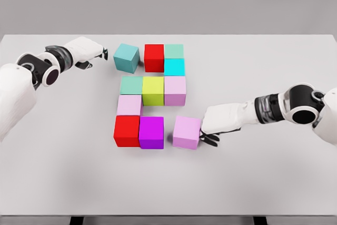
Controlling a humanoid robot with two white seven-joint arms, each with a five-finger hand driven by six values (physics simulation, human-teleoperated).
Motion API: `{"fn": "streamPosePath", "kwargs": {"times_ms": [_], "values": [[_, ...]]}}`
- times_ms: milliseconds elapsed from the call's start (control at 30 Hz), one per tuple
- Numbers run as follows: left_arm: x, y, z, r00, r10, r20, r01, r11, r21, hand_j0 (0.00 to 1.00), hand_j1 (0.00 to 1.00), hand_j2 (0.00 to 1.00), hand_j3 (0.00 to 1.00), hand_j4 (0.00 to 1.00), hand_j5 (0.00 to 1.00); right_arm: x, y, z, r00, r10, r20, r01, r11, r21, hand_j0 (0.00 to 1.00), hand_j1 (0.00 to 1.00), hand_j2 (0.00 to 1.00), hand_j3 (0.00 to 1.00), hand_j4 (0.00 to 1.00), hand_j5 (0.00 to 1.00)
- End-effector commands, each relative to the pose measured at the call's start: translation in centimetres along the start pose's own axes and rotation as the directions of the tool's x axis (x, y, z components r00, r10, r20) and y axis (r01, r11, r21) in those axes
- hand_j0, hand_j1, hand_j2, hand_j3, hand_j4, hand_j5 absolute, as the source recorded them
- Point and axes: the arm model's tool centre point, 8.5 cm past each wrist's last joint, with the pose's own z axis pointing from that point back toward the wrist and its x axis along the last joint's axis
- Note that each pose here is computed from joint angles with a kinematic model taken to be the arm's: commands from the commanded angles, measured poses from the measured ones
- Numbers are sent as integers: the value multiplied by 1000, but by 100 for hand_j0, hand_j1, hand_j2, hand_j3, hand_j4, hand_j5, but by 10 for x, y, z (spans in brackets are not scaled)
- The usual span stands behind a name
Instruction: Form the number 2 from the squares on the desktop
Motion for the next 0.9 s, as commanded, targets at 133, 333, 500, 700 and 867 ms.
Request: {"fn": "streamPosePath", "kwargs": {"times_ms": [133,333,500,700,867], "values": [[6,1,-4,1000,5,4,-5,1000,4,66,66,66,66,66,66,1,-1,-1,1000,1,3,-1,1000,-2,13,13,13,13,13,13],[13,0,-10,1000,9,13,-9,1000,0,66,66,66,66,66,66,2,-3,-3,1000,6,8,-6,1000,-6,13,13,13,13,13,13],[12,0,-9,1000,13,14,-13,1000,0,66,66,66,66,66,66,2,-6,-3,1000,12,8,-12,1000,-8,13,13,13,13,13,13],[14,1,-8,1000,18,23,-18,1000,4,66,66,66,66,66,66,4,-7,-6,1000,15,16,-15,1000,-12,13,13,13,13,13,13],[13,1,-8,999,24,25,-24,1000,6,66,66,66,66,66,66,5,-7,-8,1000,16,22,-16,1000,-9,13,13,13,13,13,13]]}}
